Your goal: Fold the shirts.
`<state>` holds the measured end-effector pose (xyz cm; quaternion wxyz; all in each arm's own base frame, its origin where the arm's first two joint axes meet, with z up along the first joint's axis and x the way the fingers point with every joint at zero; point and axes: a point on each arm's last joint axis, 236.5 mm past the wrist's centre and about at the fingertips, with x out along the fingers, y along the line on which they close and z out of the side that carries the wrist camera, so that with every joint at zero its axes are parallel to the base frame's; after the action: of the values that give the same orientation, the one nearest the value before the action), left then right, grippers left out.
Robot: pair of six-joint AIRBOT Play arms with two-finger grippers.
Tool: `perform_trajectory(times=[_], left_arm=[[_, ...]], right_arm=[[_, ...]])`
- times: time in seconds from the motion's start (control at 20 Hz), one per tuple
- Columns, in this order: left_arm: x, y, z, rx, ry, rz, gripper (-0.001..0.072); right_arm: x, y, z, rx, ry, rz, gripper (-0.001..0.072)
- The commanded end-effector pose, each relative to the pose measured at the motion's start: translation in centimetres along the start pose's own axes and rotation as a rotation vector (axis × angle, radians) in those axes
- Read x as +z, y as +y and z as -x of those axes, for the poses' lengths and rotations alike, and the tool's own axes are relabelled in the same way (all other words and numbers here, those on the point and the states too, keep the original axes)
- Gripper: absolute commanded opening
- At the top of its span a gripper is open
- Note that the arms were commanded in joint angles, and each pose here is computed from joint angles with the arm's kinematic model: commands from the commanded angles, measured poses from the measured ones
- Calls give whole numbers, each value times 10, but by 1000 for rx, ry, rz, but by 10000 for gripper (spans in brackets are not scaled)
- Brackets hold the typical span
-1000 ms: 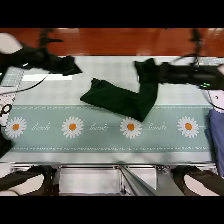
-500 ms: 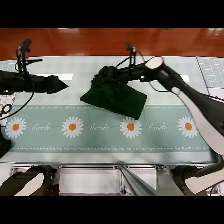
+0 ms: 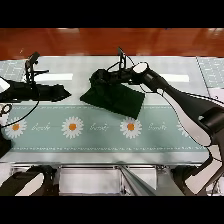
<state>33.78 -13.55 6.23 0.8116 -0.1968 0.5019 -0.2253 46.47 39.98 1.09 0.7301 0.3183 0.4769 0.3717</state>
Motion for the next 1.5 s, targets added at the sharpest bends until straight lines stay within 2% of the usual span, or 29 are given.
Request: perform_trajectory(times=[0.0, 0.2, 0.4, 0.5, 0.55, 0.65, 0.7, 0.9, 1.1, 1.45], left_arm=[[1, 2, -3, 5, -13, 8, 20], [11, 10, 0, 25, -55, 16, 20], [23, 47, 21, 73, -106, 107, 20], [19, 64, 37, 89, -107, 160, 20], [18, 68, 45, 94, -112, 173, 20], [15, 68, 53, 101, -135, 176, 20], [11, 65, 53, 96, -135, 173, 20], [-16, 50, 30, 67, -75, 151, 20], [-31, 37, 6, 42, -46, 144, 20], [-29, 29, 2, 26, -54, 133, 20]], right_arm=[[-12, 3, -5, 34, 47, -29, 421], [-30, 14, 37, 100, 210, -57, 415], [-7, 8, 165, 30, 250, 24, 415], [0, -27, 240, -186, 179, 65, 415], [-7, -64, 281, -382, 138, 57, 415], [-35, -139, 352, -738, 6, -63, 416], [-53, -162, 365, -787, -77, -138, 420], [-113, -195, 308, -512, -189, -375, 421], [-121, -195, 243, -277, -120, -522, 421], [-113, -181, 169, -223, 56, -481, 421]])
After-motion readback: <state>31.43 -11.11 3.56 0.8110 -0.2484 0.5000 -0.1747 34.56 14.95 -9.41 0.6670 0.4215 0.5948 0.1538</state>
